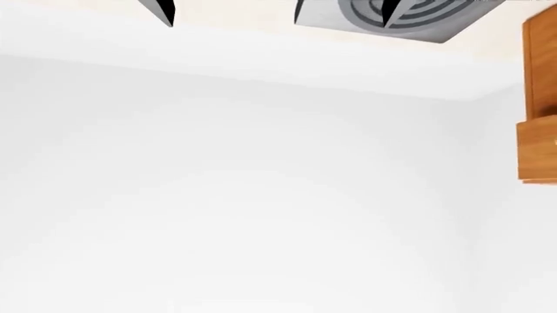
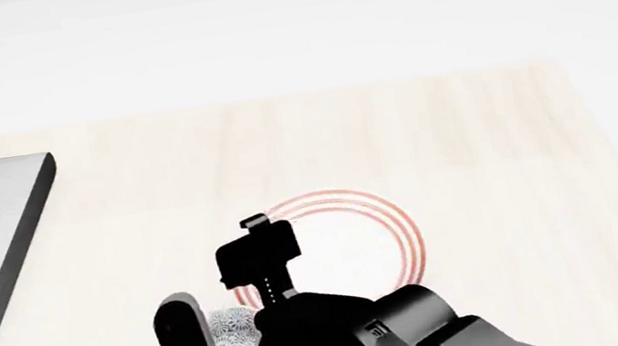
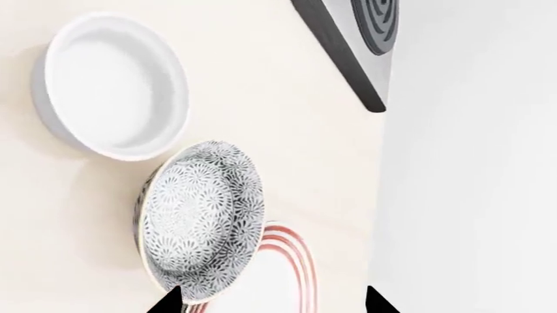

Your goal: Pick the akita bowl between the plate and the ramekin and place it on the plate.

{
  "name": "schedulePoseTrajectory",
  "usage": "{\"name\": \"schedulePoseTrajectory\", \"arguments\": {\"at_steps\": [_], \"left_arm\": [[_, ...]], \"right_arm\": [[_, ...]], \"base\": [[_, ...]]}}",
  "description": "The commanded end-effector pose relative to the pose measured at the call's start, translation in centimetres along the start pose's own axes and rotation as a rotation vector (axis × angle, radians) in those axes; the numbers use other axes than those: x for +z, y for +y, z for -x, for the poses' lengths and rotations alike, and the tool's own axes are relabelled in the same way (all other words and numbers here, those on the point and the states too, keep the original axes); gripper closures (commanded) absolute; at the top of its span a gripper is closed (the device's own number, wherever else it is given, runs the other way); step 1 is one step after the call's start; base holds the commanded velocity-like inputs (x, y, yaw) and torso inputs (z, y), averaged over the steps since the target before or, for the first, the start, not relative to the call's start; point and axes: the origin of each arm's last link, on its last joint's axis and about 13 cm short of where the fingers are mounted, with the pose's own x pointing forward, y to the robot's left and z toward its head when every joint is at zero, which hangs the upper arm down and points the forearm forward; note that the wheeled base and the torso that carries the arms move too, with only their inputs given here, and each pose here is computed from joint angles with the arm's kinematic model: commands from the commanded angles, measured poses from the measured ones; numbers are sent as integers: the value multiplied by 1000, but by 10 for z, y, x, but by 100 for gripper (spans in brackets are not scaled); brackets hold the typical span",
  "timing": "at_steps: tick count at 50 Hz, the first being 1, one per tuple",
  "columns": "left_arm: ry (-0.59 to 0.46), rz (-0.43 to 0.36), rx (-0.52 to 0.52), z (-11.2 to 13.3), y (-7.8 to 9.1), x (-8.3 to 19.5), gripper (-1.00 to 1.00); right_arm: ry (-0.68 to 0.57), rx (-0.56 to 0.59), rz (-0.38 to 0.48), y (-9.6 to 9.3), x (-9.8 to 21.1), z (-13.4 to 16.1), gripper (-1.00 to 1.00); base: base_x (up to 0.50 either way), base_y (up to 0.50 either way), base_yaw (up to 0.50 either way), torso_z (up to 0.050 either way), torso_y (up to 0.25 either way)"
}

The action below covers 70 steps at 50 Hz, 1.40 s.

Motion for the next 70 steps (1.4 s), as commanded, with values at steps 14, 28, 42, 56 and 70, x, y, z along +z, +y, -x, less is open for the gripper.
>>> {"name": "schedulePoseTrajectory", "arguments": {"at_steps": [14, 28, 42, 56, 70], "left_arm": [[5, 2, 11, -2, 3, -2, -100], [11, 2, 8, -2, 3, -5, -100], [14, 3, 5, -2, 3, -6, -100], [17, 5, 3, -1, 3, -6, -100], [19, 4, 8, -2, 4, -8, -100]], "right_arm": [[-81, 186, -43, 17, 3, -11, -100], [-27, 197, -74, 17, -10, -26, -100], [29, 227, -69, 21, -18, -37, -100], [38, 176, -86, 13, -17, -44, -100], [36, 121, -97, 9, -18, -55, -100]], "base": [[0, 0, 0, 0, 0], [0, 0, 0, 0, 0], [0, 0, 0, 0, 0], [0, 0, 0, 0, 0], [0, 0, 0, 0, 0]]}}
